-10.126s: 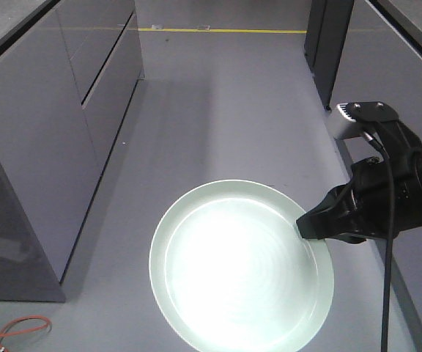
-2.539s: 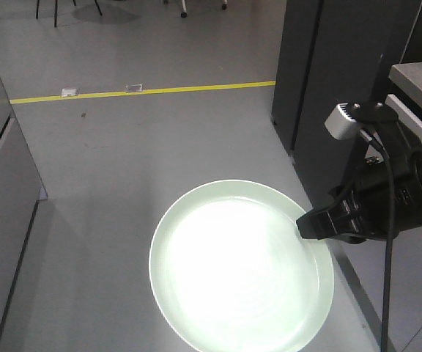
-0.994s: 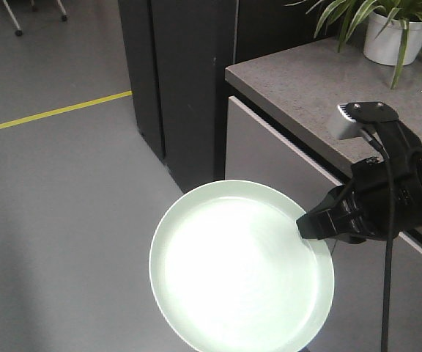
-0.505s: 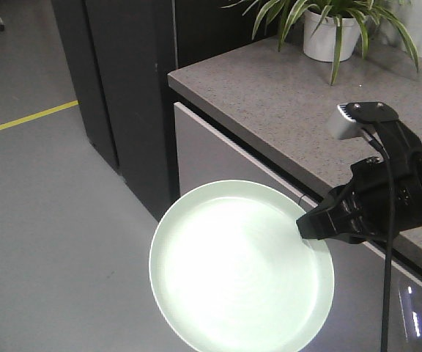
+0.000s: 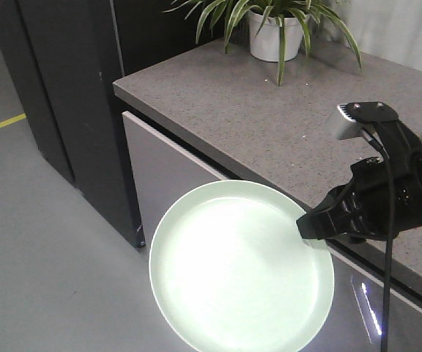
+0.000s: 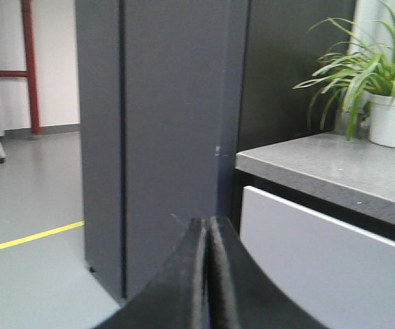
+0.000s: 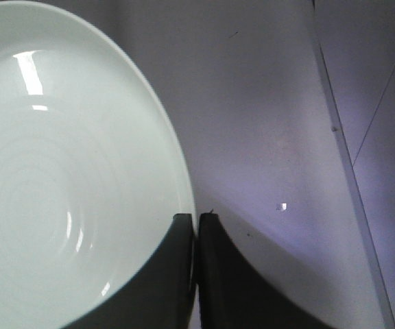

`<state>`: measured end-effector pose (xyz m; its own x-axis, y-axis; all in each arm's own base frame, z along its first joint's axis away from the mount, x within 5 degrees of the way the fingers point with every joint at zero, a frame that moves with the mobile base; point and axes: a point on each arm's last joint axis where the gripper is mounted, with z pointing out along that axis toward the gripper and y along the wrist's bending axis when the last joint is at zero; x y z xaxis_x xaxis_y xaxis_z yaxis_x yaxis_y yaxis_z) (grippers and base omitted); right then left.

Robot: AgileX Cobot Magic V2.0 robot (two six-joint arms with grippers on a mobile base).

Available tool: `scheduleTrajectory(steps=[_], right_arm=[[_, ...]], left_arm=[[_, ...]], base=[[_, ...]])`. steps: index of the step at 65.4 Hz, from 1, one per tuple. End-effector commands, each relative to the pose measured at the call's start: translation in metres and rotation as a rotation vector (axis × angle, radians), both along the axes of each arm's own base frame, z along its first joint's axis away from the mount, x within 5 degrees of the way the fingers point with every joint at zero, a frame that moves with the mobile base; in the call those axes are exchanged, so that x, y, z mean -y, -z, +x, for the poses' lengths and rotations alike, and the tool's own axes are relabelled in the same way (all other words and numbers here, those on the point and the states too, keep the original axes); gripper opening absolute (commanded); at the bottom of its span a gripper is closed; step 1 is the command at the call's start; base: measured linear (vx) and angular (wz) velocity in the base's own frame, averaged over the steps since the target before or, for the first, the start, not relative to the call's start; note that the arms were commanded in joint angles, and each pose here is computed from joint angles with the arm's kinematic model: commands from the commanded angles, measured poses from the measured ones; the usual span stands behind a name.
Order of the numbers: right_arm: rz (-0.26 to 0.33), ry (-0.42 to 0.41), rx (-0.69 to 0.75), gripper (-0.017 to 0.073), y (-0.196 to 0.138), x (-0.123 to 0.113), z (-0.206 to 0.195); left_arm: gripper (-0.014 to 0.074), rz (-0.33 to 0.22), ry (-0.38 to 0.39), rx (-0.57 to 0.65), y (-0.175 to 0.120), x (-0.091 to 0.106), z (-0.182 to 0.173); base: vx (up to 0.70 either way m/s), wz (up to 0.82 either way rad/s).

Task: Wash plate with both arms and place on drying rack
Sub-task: 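Turn the base to face the steel sink with the plate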

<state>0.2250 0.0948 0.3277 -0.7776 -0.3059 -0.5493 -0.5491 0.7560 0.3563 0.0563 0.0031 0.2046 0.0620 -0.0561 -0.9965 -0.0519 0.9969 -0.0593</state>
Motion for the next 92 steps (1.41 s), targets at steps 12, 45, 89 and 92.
scheduleTrajectory(steps=[12, 45, 89, 92], right_arm=[[0.056, 0.017, 0.059, -0.0001, -0.0162, -0.0011, -0.0023], [0.056, 0.013, 0.055, -0.0001, -0.016, -0.0012, -0.0029], [0.056, 0.013, 0.055, -0.0001, -0.016, -0.0012, -0.0029], [0.056, 0.013, 0.055, -0.0001, -0.016, -0.0012, -0.0029]], left_arm=[[-0.0006, -0.005, 0.002, 0.115, -0.0151, 0.0001, -0.0033], [-0.0006, -0.005, 0.002, 0.115, -0.0151, 0.0001, -0.0033], [-0.0006, -0.005, 0.002, 0.115, -0.0151, 0.0001, -0.0033], [-0.0006, -0.005, 0.002, 0.115, -0.0151, 0.0001, -0.0033]], base=[[0.06, -0.25], [0.06, -0.31], [0.06, -0.29], [0.06, -0.25]])
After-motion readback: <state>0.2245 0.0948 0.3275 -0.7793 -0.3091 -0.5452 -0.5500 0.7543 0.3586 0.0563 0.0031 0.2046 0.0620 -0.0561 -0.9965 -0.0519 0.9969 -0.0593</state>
